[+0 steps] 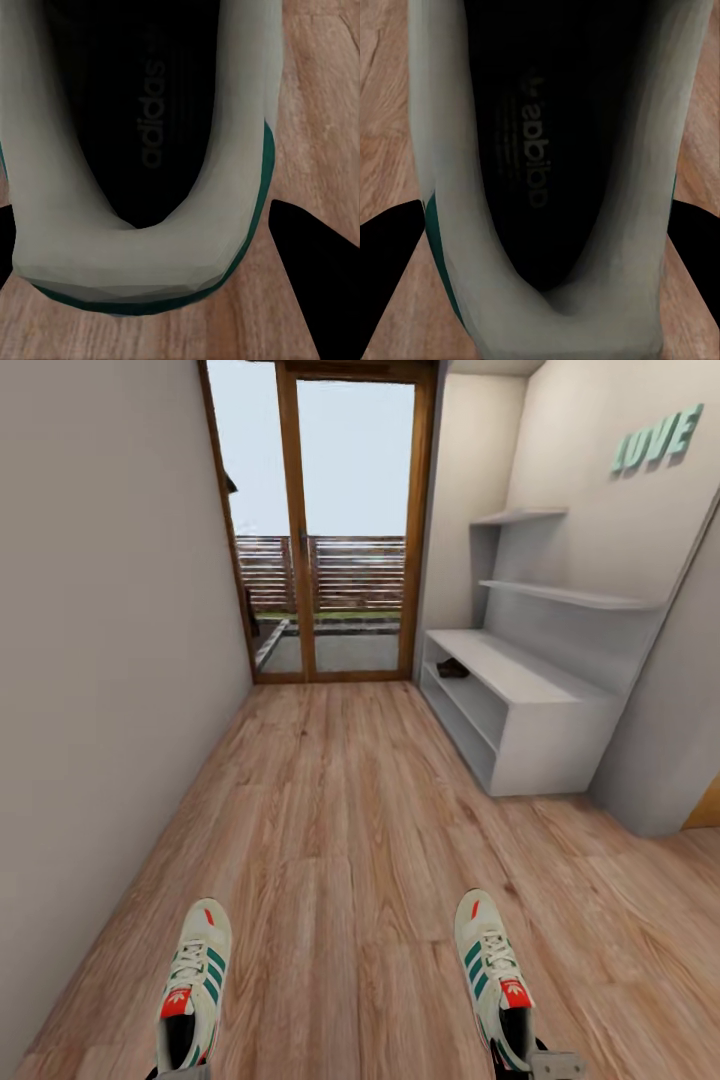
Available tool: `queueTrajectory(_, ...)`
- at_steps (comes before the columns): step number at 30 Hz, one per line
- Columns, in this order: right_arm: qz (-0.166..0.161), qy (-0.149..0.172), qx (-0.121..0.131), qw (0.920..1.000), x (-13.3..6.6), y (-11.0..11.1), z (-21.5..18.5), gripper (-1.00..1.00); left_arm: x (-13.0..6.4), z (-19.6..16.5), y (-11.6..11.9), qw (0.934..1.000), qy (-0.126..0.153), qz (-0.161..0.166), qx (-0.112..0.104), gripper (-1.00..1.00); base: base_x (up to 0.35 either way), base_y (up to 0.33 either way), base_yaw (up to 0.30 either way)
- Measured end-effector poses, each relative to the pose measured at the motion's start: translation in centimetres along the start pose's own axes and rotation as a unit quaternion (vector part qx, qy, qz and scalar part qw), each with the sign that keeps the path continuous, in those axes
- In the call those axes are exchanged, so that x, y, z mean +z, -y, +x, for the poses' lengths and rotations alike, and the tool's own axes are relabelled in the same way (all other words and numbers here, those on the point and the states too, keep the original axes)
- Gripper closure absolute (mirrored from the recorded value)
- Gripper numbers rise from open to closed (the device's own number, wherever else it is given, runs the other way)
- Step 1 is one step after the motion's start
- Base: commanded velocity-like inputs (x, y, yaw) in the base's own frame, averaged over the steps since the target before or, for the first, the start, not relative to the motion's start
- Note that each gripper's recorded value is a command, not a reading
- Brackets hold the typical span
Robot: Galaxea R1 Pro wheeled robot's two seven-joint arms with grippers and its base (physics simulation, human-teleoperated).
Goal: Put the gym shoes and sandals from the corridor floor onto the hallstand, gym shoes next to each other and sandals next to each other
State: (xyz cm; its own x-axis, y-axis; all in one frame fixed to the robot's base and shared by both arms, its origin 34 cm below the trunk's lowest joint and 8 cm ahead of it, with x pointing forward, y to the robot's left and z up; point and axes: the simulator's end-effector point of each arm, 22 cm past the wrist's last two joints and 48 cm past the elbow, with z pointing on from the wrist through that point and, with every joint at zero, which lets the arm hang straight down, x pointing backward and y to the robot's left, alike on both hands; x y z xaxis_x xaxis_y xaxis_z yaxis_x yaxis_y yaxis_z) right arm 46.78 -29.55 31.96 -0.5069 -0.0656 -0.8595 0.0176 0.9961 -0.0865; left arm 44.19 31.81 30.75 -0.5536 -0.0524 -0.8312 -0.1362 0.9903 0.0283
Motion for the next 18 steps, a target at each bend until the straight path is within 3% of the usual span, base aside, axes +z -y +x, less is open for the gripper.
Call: queueTrajectory(18,0.002,0.001,0.000,1.0000,0.05,0.08,-0.10,1.00,0.00,0.00,0.00,1.0000,0.000,0.000,0.000,1.00,0.305,0.165,0.000)
